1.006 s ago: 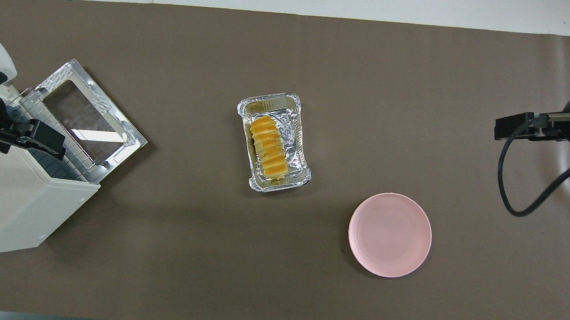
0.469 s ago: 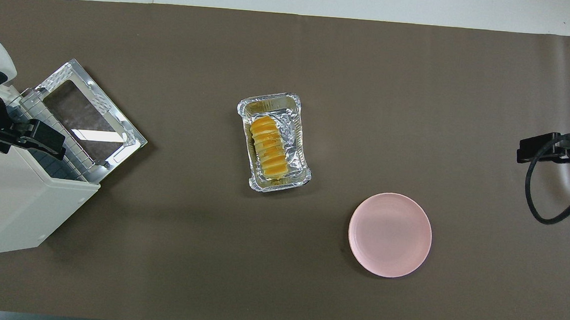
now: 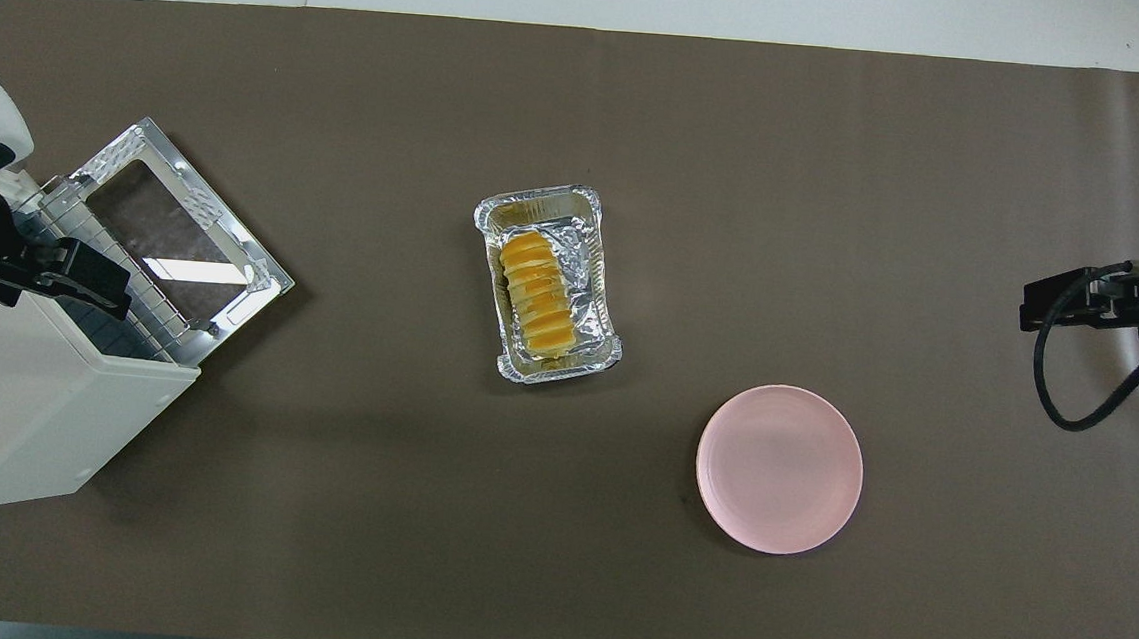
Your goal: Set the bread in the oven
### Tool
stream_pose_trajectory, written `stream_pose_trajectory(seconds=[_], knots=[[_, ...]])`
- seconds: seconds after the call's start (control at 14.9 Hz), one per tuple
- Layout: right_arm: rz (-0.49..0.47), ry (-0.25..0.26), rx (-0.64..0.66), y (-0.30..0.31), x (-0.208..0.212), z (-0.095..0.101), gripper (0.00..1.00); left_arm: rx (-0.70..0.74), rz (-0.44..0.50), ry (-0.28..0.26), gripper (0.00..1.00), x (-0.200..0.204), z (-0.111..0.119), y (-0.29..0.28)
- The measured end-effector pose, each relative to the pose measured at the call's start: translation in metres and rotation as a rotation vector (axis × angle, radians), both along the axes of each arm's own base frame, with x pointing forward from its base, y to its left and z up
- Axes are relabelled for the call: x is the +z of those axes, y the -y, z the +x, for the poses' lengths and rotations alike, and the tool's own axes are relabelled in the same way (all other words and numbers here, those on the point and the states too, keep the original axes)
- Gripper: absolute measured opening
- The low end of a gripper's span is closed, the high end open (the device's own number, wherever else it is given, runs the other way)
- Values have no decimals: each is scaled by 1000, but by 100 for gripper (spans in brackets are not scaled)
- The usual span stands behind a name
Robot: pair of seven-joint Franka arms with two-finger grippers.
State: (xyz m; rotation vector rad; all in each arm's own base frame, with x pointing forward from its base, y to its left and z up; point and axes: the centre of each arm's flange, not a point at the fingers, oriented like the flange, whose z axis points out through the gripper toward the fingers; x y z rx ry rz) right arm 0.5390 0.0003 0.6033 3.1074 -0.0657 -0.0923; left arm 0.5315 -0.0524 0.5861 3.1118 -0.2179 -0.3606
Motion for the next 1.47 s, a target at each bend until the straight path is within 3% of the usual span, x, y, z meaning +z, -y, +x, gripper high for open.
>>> stream_pose_trajectory(seconds=[0.54,1.21,1.47], knots=[[2,-39,2,-2,-5,-4,100,0,0,0,100,0,0,0],[1,-29,7,-6,1,-8,100,-9,-2,19,100,1,2,5],[1,-29,7,-6,1,-8,100,-25,-15,54,100,4,5,15]])
